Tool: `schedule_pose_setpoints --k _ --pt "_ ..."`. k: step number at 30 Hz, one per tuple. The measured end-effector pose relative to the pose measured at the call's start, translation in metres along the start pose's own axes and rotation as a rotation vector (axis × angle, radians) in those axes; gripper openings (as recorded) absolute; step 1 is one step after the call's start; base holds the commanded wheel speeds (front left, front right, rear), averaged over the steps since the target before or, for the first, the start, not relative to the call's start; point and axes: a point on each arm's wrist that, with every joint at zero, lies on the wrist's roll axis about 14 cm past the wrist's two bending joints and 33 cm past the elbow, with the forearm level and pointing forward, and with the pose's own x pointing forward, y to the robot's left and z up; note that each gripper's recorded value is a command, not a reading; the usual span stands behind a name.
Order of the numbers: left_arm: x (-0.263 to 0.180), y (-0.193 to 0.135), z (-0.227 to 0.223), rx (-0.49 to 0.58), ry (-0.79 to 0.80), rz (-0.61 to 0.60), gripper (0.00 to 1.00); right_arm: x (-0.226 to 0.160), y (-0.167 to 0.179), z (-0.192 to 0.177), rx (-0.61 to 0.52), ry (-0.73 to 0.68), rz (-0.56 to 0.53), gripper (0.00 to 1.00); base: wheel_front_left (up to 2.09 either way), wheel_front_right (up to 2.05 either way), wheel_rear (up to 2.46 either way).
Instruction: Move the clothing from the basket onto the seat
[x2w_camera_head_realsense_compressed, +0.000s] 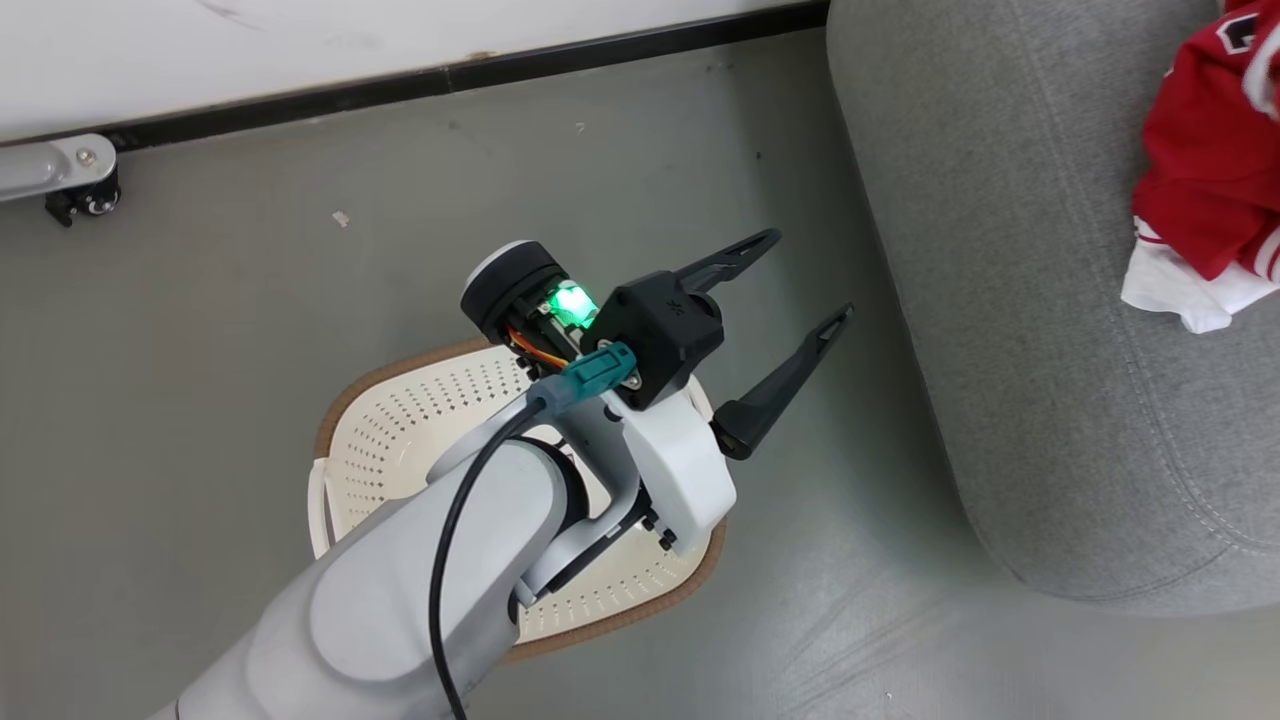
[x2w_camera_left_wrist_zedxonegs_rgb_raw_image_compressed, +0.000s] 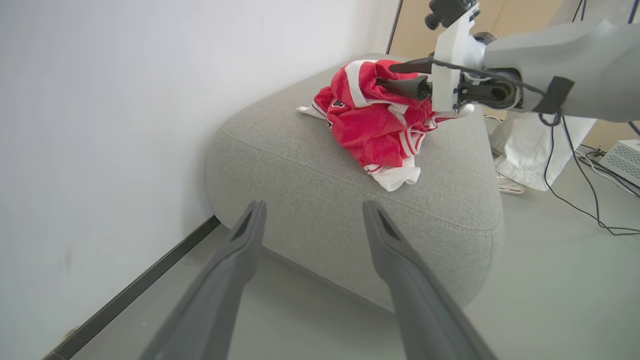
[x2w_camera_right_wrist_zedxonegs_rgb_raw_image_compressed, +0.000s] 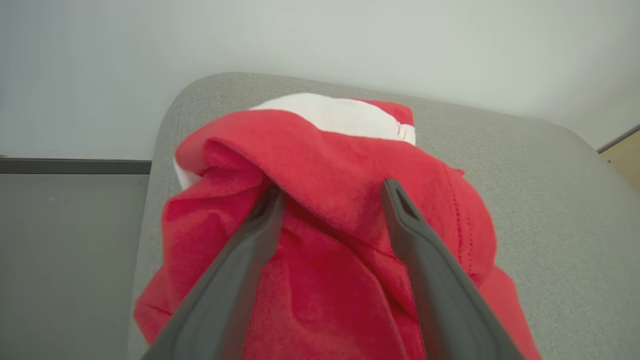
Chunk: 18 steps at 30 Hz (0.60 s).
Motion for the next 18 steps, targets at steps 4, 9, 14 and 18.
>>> schedule_pose_setpoints --k 4,9,14,18 --pt "0.001 0.0 0.002 0.0 -0.008 0.001 1.0 -0.006 0.007 -0.003 -0.004 0.005 0.021 1.0 0.0 0.0 0.0" --pt "0.0 0.002 0.007 -0.008 -0.03 0.018 1.0 -0.015 0.005 0.007 0.001 -0.027 0.02 1.0 0.0 0.0 0.0" --pt "-0.004 0.003 0.008 -0.014 -0.043 0.036 1.0 -0.024 0.001 0.023 0.032 -0.076 0.007 1.0 0.0 0.0 0.0" --pt "-0.009 0.006 0.012 -0.015 -0.061 0.062 1.0 -0.03 -0.002 0.052 0.071 -0.167 -0.005 1.0 0.0 0.0 0.0"
